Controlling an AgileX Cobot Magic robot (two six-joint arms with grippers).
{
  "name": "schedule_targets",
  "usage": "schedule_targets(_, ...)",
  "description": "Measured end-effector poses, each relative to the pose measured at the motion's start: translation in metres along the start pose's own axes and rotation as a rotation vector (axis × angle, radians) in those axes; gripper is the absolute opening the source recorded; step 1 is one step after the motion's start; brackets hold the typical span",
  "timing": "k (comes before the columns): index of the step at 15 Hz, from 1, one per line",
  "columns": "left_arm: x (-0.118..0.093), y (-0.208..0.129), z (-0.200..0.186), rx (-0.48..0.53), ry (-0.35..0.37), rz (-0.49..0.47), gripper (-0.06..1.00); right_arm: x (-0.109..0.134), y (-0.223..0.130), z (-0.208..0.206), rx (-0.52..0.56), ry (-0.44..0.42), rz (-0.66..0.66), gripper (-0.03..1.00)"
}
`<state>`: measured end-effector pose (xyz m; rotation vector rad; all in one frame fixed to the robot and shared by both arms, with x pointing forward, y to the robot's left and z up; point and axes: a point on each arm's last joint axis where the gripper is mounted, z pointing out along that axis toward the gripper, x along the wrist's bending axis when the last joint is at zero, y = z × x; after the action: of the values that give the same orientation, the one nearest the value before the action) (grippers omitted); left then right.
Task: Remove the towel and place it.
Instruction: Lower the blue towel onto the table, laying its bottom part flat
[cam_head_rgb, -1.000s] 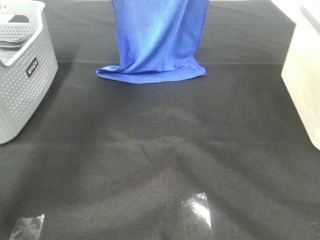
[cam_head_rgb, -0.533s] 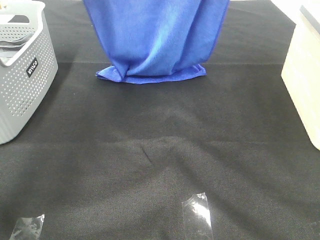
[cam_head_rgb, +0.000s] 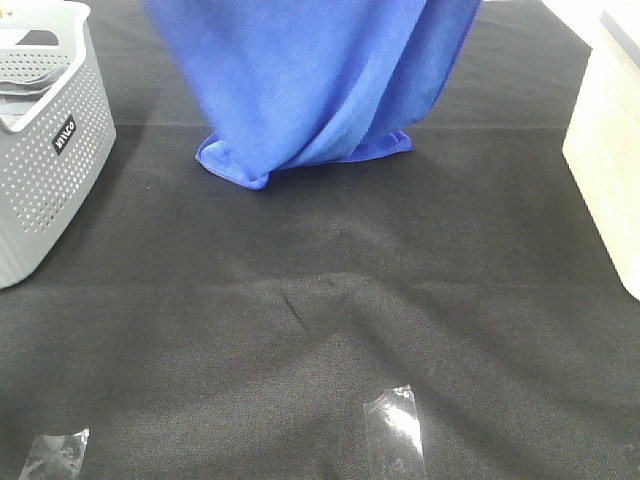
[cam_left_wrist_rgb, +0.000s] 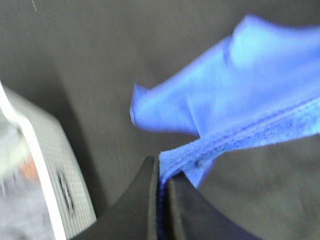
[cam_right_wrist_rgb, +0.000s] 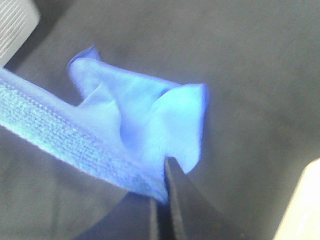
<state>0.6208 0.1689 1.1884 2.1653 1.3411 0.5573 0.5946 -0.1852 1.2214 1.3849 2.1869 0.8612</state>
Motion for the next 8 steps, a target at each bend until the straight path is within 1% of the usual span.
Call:
schedule_targets(2, -0.005, -0.026, -0.027, 0.027, -0.022, -0.008, 0.0, 0.008, -0.016, -0.01, 0.029, 0.049, 0.034, 0.0)
schedule_targets(5, -0.015, -0.059, -0.081, -0.019, -0.05, -0.01, 0.0, 0.019, -0.041, -0.039, 0.036, 0.104, 0.061, 0.0)
schedule_targets(8, -0.026, -0.096, -0.111, -0.031, -0.114, -0.03, 0.0, 0.03, -0.069, -0.067, 0.036, 0.152, 0.1, 0.0)
